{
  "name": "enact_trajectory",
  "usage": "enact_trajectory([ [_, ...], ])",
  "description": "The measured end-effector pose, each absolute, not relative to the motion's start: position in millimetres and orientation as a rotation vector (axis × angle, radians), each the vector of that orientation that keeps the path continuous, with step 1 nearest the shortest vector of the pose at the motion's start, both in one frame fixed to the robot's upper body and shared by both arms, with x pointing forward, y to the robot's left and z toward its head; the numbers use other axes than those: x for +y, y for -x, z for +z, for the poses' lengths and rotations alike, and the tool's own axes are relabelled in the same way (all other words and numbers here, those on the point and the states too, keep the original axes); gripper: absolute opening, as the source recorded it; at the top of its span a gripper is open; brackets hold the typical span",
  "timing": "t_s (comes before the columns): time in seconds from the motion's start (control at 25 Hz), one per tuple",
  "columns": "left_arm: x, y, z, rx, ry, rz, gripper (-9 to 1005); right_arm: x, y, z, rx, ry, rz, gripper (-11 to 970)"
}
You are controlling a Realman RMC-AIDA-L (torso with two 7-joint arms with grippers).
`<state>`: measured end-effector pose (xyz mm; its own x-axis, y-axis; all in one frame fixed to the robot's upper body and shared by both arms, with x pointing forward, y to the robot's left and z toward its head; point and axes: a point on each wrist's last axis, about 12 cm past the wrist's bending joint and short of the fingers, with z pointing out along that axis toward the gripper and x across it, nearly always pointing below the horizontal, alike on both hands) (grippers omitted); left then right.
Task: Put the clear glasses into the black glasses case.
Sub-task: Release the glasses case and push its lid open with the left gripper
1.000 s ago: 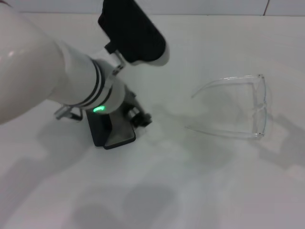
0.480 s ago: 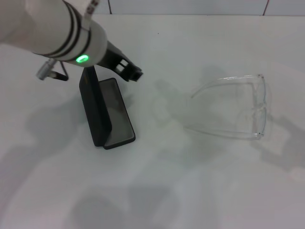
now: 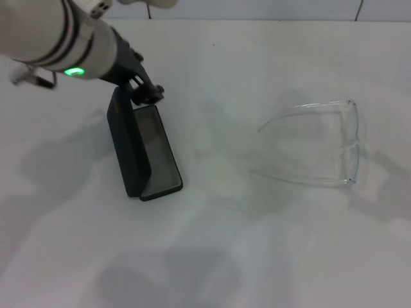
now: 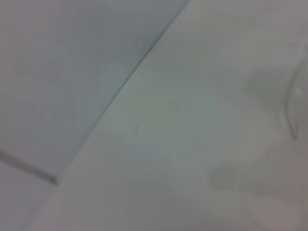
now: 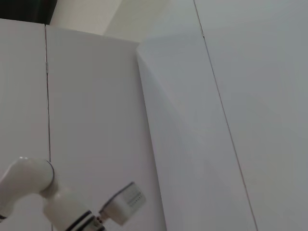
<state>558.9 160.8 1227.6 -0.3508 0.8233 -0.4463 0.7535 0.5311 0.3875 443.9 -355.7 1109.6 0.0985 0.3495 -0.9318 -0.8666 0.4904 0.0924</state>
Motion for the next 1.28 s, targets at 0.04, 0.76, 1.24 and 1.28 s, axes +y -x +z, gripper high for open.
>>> enact_trajectory([
  [0.04, 162.5, -556.8, 1232.9, 2.090, -1.373, 0.192, 602, -355.7, -445.4, 1109.8, 1.141, 0.565, 0.971, 869],
  [0.76, 159.5, -535.3, 1220.9, 1.260, -2.355, 0.536, 601, -336.3, -467.6, 1094.1, 1.180, 0.423, 0.929, 869],
  [1.24, 142.4, -521.4, 1209.5, 1.434, -2.227, 0.345, 600, -332.6, -467.7, 1089.9, 1.150, 0.394, 0.889, 869],
  [1.28, 140.9, -520.9, 1205.6, 1.443, -2.229, 0.328, 600, -333.7, -467.4, 1090.2, 1.153, 0.398, 0.891, 869],
])
